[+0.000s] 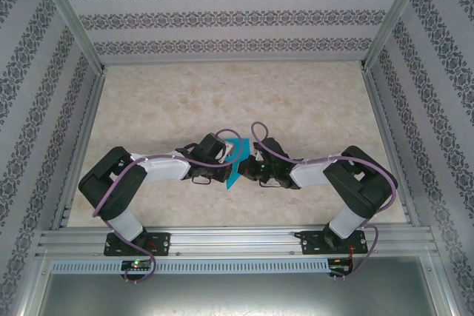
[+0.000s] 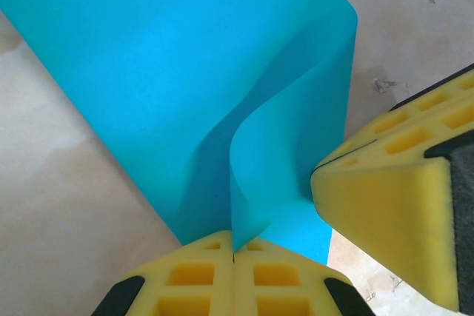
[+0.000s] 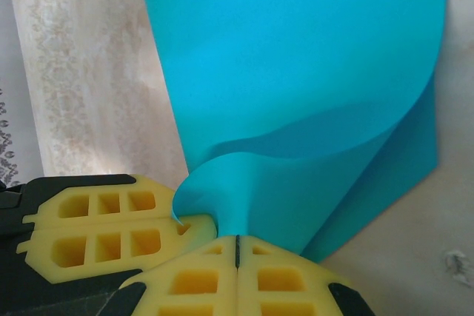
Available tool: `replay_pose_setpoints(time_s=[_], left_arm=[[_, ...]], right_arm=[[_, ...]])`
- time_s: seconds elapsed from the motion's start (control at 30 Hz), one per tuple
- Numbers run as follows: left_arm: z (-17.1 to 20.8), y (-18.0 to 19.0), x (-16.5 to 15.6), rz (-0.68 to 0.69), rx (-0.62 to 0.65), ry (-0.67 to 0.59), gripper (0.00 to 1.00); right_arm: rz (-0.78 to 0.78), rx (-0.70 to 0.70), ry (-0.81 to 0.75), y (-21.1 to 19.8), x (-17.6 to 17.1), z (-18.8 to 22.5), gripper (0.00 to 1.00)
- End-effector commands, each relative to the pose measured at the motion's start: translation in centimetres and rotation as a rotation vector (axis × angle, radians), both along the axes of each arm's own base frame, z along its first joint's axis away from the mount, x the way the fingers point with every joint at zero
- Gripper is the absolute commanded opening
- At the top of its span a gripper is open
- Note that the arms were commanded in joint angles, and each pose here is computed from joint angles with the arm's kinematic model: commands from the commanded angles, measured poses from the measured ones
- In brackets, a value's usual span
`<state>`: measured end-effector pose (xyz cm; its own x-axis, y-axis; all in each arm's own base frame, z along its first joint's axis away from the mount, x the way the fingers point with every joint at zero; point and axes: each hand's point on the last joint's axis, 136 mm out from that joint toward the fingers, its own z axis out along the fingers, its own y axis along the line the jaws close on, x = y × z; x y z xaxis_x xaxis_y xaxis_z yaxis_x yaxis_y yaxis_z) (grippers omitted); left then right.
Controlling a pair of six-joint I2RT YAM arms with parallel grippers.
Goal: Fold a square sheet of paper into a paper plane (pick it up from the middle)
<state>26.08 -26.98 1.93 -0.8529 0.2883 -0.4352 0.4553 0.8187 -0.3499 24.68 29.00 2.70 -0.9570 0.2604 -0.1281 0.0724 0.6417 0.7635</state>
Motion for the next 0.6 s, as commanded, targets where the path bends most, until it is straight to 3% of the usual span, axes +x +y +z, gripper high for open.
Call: replay_pose_setpoints(time_s=[0.0,0.17,0.4,0.57], left_arm=[[-0.7,0.2,-0.4,-0.021,0.031,0.029,0.03],[-0.7,0.2,-0.4,-0.022,0.034,0.03,0.03],[-0.7,0.2,-0.4,-0.021,0.035,0.03,0.03],[-0.7,0.2,-0.4,-0.022,0.035,0.031,0.03]], right_arm=[[0.019,-0.007,-0.001,0.4,-0.2,-0.7,0.0],[-0.005,-0.051,0.066,-0.5,-0.9,-2.9,0.0],[0.005,-0.038,-0.04,-0.3,0.6,1.7,0.0],[0.003,-0.044,-0.058,-1.1,2.0,2.2,0.0]])
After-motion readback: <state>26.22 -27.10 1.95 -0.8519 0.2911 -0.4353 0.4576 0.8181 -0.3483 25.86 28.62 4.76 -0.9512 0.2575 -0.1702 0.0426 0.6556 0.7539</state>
